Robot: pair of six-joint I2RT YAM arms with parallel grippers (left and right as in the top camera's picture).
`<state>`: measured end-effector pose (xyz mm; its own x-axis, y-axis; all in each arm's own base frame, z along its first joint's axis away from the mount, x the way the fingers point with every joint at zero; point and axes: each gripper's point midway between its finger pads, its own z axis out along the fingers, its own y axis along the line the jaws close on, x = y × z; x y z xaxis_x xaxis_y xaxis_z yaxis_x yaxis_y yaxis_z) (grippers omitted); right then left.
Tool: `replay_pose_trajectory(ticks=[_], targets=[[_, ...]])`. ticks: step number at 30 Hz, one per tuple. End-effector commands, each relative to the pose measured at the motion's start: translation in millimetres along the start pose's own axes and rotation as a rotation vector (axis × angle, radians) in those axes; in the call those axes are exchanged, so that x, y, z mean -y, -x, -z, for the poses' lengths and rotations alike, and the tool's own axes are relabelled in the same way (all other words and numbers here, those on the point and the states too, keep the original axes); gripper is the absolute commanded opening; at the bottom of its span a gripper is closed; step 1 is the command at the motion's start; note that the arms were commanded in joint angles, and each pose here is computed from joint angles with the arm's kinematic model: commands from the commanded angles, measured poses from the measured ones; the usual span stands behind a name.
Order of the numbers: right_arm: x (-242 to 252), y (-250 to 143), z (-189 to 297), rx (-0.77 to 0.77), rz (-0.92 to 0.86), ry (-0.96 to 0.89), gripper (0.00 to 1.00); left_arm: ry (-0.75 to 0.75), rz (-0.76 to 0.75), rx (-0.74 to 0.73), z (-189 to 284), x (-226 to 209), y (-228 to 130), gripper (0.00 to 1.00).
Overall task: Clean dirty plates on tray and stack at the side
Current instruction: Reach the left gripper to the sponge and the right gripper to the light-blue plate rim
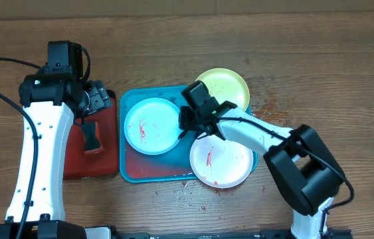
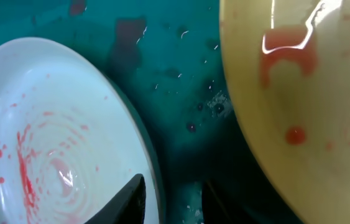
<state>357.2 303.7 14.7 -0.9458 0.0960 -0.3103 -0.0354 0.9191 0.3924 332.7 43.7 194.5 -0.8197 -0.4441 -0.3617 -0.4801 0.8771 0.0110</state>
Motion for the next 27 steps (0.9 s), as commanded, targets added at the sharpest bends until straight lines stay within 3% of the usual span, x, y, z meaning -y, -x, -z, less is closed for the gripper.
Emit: replay_pose_trajectory(ticks=[1, 6, 11, 15, 20, 24, 27], targets=[[-9, 4, -6, 0.029, -0.005, 0.000, 0.28, 0.018, 0.033, 0.021, 3, -6, 4, 0.90], [-11, 0, -10, 0.033, 0.008, -0.009, 0.21, 0.035, 0.027, -0.009, -8, -9, -5, 0.93], [-9, -3, -11, 0.028, 0.010, -0.025, 0.04, 0.058, 0.020, -0.068, -36, -13, -28, 0.87], [-6, -6, -11, 0.014, 0.008, -0.036, 0.04, 0.066, 0.012, -0.085, -59, -15, -42, 0.84], [-8, -9, -11, 0.000, 0.009, -0.025, 0.04, 0.043, -0.104, -0.044, -81, -11, -42, 0.75], [-7, -10, -11, -0.006, 0.009, -0.025, 0.04, 0.030, -0.194, -0.002, -91, -8, -37, 0.55], [-7, -11, -11, -0.009, 0.009, -0.028, 0.04, 0.031, -0.271, 0.015, -98, -8, -36, 0.49]])
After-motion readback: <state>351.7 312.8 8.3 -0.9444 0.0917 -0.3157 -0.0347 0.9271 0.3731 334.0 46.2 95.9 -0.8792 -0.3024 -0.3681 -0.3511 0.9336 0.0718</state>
